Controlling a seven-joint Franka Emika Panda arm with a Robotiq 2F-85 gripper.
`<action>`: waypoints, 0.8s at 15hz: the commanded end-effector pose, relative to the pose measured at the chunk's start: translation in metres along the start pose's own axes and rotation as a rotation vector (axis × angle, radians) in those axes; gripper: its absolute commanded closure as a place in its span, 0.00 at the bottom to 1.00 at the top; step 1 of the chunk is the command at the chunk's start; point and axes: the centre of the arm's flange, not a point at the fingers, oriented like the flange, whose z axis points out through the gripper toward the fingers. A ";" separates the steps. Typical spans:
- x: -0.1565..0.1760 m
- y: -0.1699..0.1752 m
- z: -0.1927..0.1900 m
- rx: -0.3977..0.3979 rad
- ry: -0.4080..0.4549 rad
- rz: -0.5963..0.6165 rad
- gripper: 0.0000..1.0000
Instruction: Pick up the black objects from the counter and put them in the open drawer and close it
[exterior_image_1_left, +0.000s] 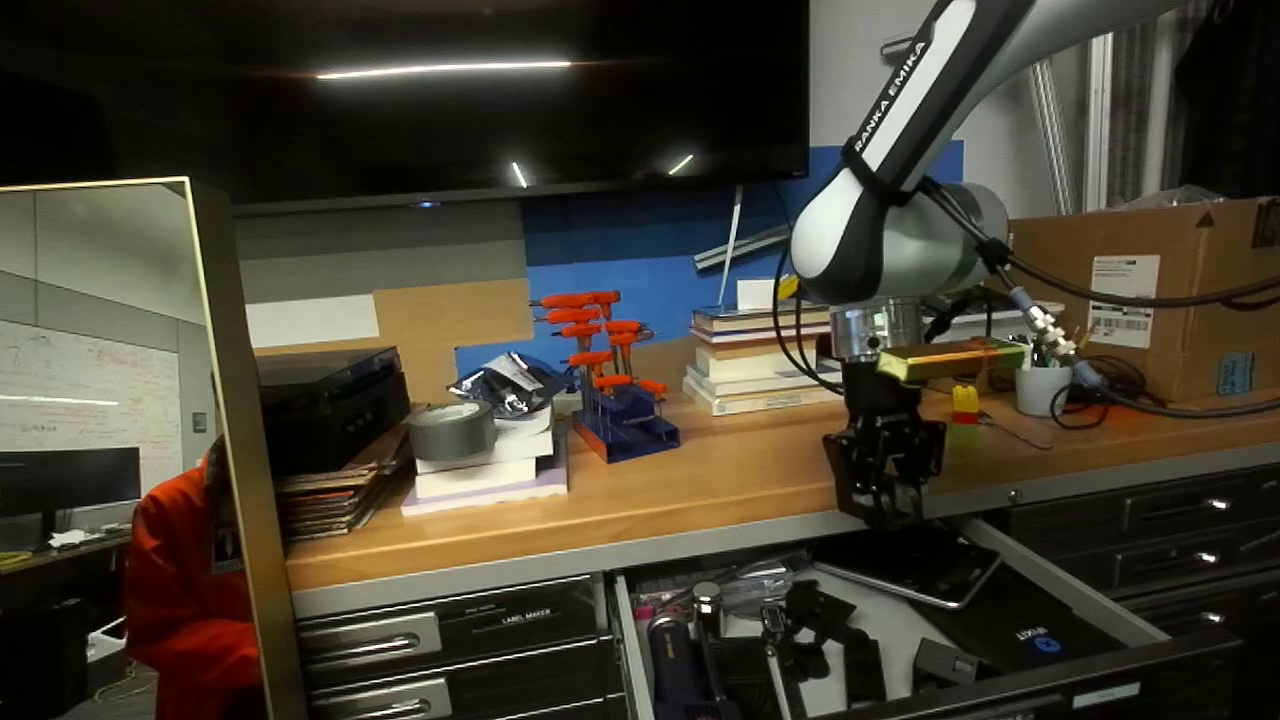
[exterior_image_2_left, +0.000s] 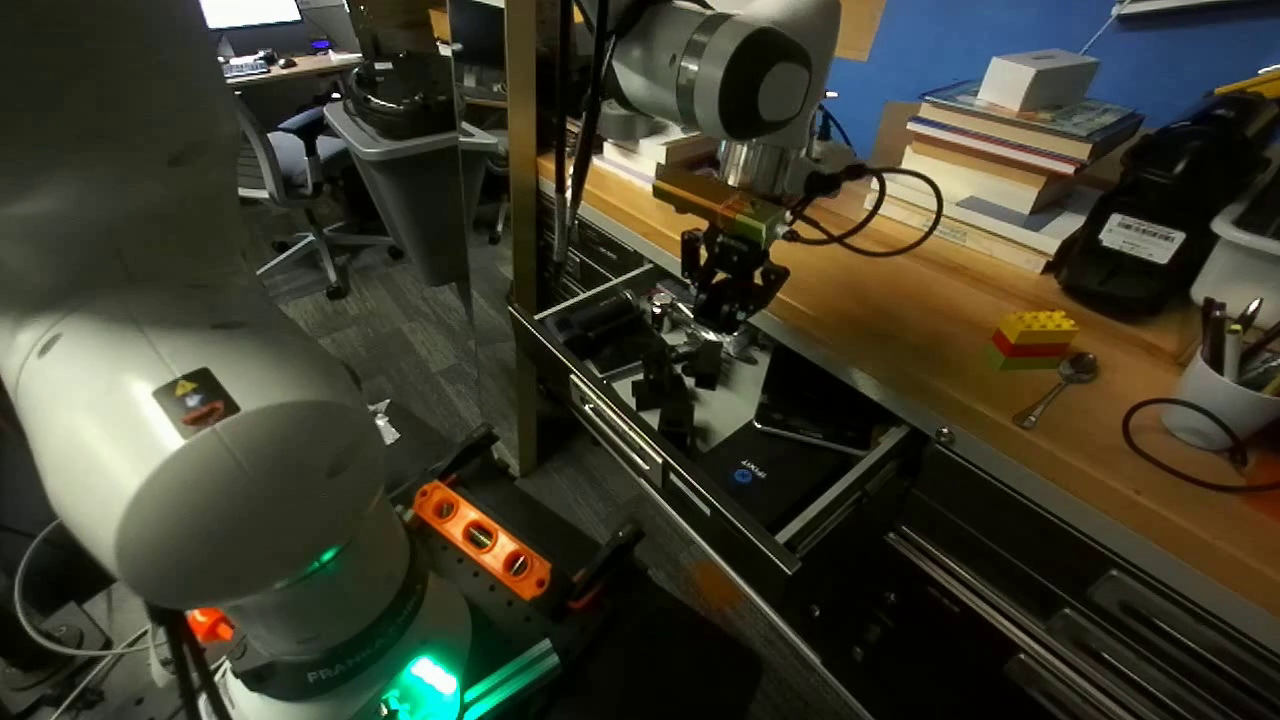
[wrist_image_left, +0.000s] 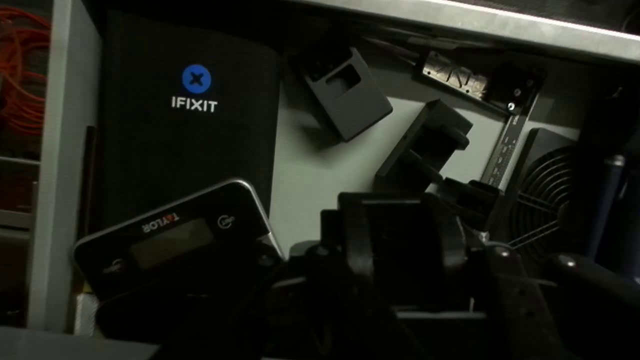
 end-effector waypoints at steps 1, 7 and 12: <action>-0.016 0.015 0.028 0.122 -0.006 -0.093 0.74; -0.010 0.022 0.075 0.197 -0.017 -0.187 0.74; 0.007 0.018 0.096 0.182 -0.008 -0.218 0.74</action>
